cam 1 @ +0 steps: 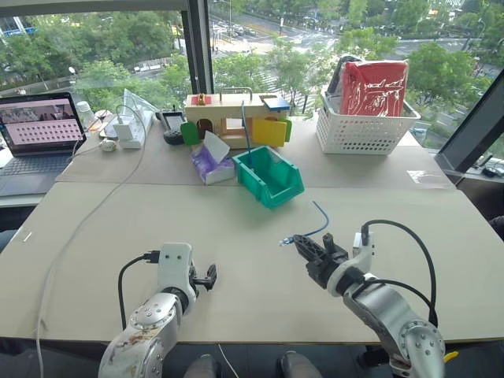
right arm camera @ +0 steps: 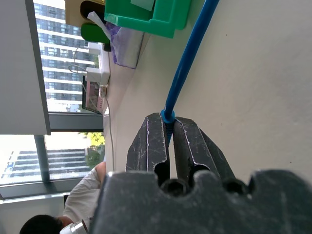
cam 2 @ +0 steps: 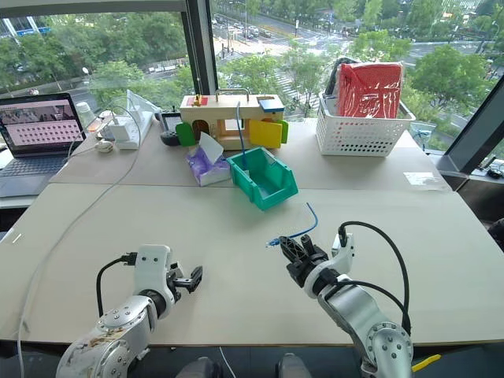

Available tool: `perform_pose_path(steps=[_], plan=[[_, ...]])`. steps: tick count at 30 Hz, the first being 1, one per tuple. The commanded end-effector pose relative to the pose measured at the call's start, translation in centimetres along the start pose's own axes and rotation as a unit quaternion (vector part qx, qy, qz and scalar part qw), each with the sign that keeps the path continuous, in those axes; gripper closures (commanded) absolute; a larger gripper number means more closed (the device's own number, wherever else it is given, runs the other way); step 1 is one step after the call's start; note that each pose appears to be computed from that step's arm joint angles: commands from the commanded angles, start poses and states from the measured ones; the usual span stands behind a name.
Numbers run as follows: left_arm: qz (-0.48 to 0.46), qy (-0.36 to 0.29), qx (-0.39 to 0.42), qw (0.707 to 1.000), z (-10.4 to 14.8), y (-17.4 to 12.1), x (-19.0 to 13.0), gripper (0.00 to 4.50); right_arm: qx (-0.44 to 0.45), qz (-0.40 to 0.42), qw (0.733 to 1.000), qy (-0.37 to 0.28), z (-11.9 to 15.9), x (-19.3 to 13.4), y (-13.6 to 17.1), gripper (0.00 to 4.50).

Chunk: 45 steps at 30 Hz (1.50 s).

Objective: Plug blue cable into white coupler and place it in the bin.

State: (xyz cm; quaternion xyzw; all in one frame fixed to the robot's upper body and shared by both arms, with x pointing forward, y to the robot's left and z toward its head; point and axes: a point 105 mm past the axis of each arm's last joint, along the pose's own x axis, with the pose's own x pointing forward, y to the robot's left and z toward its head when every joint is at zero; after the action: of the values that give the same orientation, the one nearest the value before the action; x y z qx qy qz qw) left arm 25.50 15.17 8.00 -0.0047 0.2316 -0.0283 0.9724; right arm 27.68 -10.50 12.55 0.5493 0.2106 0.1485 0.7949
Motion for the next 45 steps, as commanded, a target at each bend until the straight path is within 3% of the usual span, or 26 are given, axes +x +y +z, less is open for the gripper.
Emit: perform_pose_path(steps=[1,3,9,12,15,19,23,26,36,45], plan=[[0.040,0.031,0.009,0.999,-1.0,1.5,0.1,0.28,-0.004,0.024,1.000,-0.020,0.7,-0.3,1.1,4.50],[0.043,0.035,0.013,0.998,-1.0,1.6,0.0,0.70,-0.002,0.026,0.999,-0.022,0.7,-0.2,1.0,4.50],[0.038,0.029,0.023,0.999,-0.4,1.7,0.3,2.96,0.000,0.030,0.999,-0.028,0.8,0.0,1.0,4.50],[0.012,0.015,0.037,0.999,0.4,1.2,0.9,3.80,0.002,0.031,0.999,-0.035,1.0,0.0,0.9,4.50],[-0.029,-0.011,0.081,0.996,1.7,0.5,1.6,3.80,0.002,0.031,0.999,-0.042,1.1,0.0,0.8,4.50],[-0.179,-0.061,0.172,0.967,3.6,-2.4,2.5,3.80,0.001,0.034,0.998,-0.055,1.4,0.0,0.8,4.50],[-0.342,-0.111,0.274,0.892,5.7,-5.4,3.6,3.80,0.002,0.034,0.994,-0.099,2.4,-0.6,0.8,4.50],[-0.422,-0.115,0.287,0.852,5.9,-6.8,4.7,3.80,0.007,0.033,0.991,-0.128,2.8,-1.0,0.9,4.50],[-0.549,-0.094,0.375,0.741,5.4,-11.4,7.6,3.80,-0.074,0.016,0.980,-0.183,3.8,-1.4,1.4,4.50],[-0.548,-0.097,0.392,0.733,4.7,-12.6,9.2,3.80,-0.103,0.017,0.975,-0.194,3.9,-0.7,1.9,4.50]])
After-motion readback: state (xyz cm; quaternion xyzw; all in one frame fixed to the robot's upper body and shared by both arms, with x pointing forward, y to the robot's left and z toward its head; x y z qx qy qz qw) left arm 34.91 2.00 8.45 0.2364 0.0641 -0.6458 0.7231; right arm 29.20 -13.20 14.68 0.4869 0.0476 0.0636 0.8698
